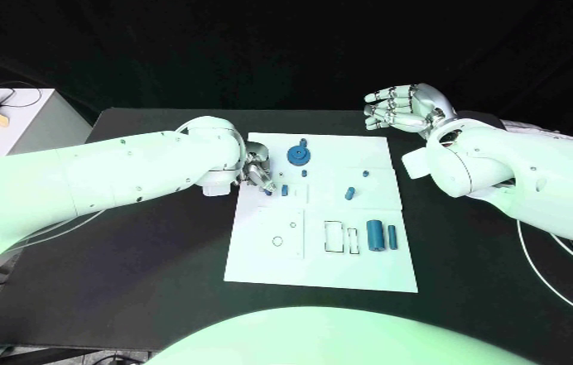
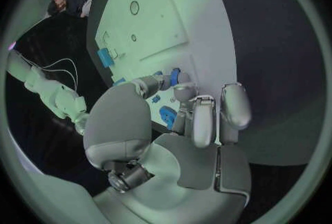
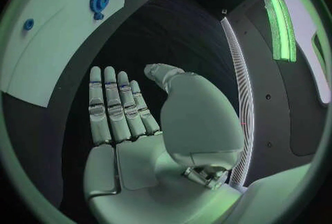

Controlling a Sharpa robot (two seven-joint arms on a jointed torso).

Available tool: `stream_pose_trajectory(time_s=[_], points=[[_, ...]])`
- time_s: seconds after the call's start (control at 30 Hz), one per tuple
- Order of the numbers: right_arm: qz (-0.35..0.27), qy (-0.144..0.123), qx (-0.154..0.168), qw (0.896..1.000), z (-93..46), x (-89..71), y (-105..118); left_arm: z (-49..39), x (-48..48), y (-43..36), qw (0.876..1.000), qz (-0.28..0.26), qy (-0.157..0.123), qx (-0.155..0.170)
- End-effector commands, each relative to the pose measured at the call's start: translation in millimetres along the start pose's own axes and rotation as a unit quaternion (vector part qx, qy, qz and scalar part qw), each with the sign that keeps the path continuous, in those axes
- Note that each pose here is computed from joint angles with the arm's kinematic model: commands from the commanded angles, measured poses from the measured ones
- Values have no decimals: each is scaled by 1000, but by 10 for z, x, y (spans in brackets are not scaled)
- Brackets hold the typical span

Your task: Assemble the parts on the task board

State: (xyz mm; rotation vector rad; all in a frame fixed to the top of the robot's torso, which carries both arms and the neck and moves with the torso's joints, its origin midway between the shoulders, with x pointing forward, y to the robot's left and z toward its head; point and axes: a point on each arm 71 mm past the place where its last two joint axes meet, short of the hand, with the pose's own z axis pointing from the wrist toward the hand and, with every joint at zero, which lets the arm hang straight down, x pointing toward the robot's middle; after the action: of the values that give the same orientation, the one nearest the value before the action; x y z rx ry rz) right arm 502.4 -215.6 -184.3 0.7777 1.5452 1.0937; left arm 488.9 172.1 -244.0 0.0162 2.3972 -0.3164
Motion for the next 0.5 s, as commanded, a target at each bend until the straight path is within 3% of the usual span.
stream_pose_trajectory(time_s=[0.03,0.5], points=[[-2,7,-6,1000,-2,11,9,65,206,1,999,21,37,-5],[-2,8,-5,1000,-4,8,3,70,231,17,999,21,36,-6]])
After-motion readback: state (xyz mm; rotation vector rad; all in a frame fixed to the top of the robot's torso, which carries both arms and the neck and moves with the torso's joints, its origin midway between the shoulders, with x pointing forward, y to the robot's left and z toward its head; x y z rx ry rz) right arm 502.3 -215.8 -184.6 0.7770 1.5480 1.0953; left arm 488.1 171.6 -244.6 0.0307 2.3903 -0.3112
